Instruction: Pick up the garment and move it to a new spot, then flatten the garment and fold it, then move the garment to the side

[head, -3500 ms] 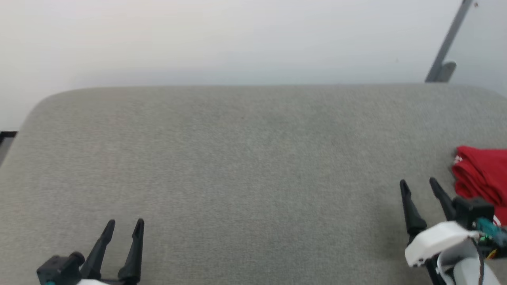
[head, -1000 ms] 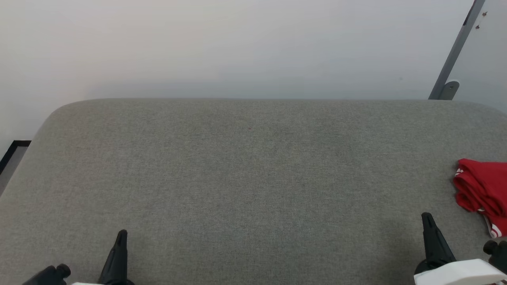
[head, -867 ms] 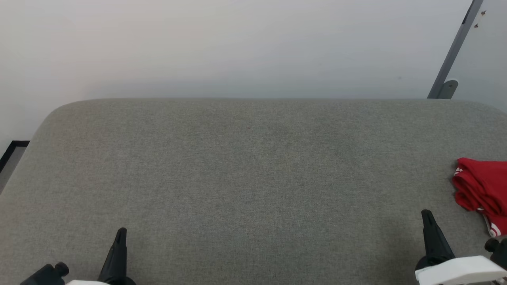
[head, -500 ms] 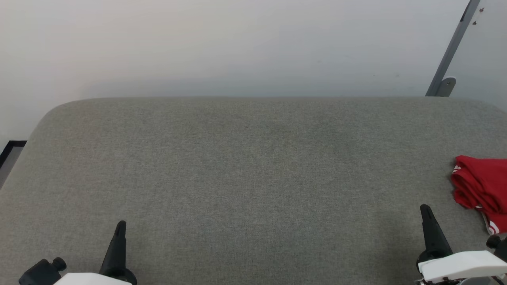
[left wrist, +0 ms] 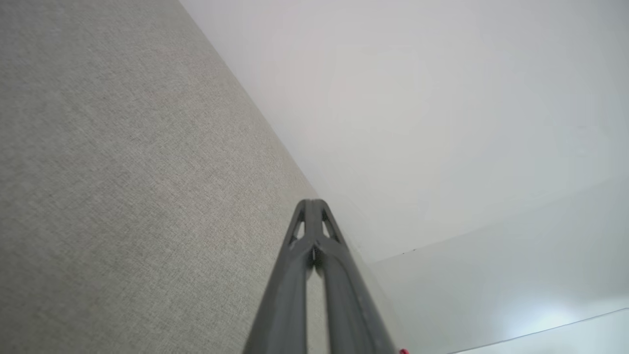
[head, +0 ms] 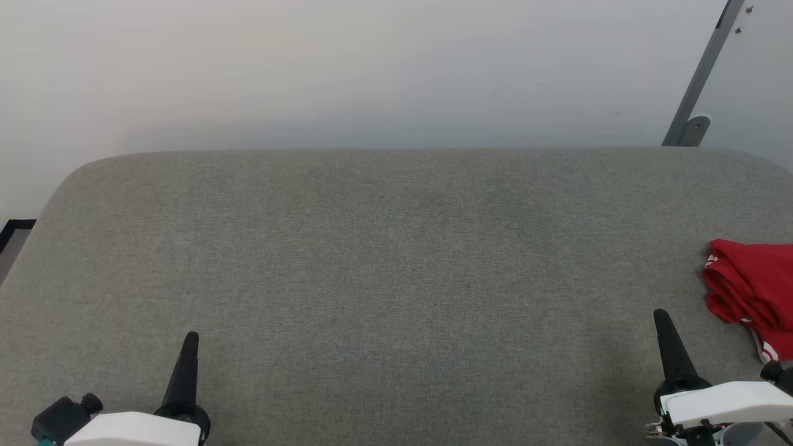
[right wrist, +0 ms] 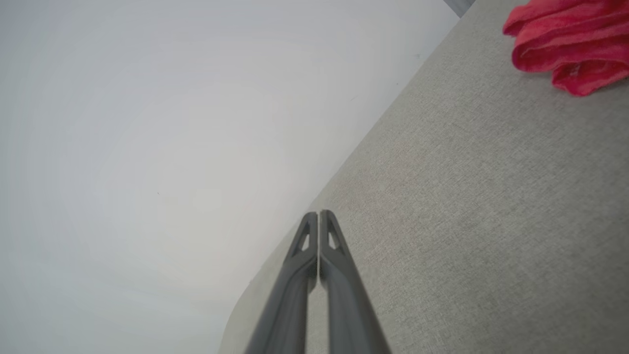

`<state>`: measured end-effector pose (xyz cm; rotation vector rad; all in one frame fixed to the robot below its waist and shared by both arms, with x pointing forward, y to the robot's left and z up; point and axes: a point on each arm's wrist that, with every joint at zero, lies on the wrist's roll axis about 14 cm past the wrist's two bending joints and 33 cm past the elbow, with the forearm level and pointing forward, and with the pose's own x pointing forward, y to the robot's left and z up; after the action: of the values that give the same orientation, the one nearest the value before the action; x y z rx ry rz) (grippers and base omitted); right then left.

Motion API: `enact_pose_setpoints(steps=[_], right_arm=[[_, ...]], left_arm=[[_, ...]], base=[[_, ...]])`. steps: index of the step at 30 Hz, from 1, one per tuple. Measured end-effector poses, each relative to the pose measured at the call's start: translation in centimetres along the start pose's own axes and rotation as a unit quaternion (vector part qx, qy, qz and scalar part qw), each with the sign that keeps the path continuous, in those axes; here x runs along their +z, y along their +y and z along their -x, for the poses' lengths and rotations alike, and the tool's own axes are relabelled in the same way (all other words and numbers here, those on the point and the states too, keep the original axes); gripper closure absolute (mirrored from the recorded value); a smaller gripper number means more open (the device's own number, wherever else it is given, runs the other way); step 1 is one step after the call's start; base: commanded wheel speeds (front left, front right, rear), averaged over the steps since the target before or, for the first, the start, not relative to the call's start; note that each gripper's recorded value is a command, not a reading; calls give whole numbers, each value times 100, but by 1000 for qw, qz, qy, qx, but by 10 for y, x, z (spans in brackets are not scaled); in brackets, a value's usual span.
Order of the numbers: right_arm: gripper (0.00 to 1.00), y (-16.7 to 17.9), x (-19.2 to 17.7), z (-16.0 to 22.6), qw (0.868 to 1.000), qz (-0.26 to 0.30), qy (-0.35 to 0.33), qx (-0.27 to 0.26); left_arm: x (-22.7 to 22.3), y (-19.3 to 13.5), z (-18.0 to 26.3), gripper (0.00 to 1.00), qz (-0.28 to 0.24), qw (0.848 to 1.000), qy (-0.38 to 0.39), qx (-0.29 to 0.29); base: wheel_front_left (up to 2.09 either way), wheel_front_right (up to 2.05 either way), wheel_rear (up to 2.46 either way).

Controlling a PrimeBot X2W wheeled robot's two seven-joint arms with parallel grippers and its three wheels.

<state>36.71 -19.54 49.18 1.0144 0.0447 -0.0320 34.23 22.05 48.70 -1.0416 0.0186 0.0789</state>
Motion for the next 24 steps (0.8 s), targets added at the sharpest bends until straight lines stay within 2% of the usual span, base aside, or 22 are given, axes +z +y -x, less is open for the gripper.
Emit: enact_pose_setpoints(steps=[24], right_arm=[[100, 3, 3, -8, 993, -119, -1, 4]], left_arm=[[-4, -10, -18, 100, 114, 993, 7, -6]], base=[[0, 0, 0]])
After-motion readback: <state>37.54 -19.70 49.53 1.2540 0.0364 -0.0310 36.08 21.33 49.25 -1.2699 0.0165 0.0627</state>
